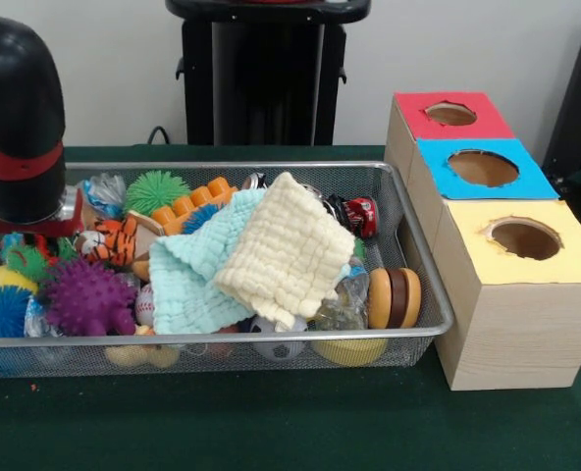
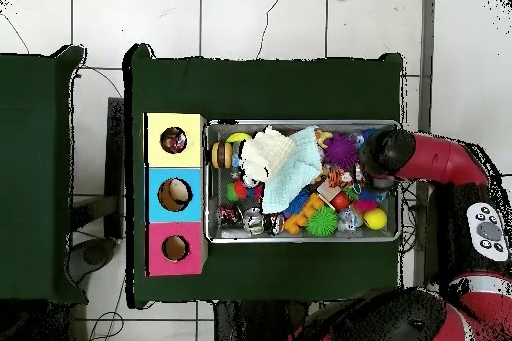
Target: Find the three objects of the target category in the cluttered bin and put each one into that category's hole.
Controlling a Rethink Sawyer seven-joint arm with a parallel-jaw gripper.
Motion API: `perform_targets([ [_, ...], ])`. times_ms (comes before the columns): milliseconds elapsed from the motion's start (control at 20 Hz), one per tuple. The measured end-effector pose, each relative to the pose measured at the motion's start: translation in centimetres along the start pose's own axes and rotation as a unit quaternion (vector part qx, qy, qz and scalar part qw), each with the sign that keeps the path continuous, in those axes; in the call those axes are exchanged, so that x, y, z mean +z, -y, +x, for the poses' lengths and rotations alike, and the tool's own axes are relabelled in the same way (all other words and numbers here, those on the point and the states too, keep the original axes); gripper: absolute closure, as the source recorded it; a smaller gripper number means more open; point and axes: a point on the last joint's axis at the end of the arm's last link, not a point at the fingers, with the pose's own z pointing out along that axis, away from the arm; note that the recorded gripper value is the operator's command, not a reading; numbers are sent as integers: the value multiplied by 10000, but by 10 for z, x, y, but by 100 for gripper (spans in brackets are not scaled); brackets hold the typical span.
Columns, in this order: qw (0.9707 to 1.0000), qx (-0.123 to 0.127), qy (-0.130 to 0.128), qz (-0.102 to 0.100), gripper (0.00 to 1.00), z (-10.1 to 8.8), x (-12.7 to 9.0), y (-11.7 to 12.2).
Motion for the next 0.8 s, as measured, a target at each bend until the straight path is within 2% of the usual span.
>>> perform_targets([
  [250, 9999, -155, 13, 37, 100, 7, -28, -20],
  [350, 9997, -222, 61, 7, 100, 8, -49, -37],
  [450, 9995, -267, 132, -61, 100, 7, -70, -56],
  [550, 9994, -282, 181, -115, 100, 6, -83, -67],
  [650, 9989, -289, 289, -237, 100, 3, -107, -87],
  [800, 9980, -286, 412, -387, 100, -1, -128, -106],
])
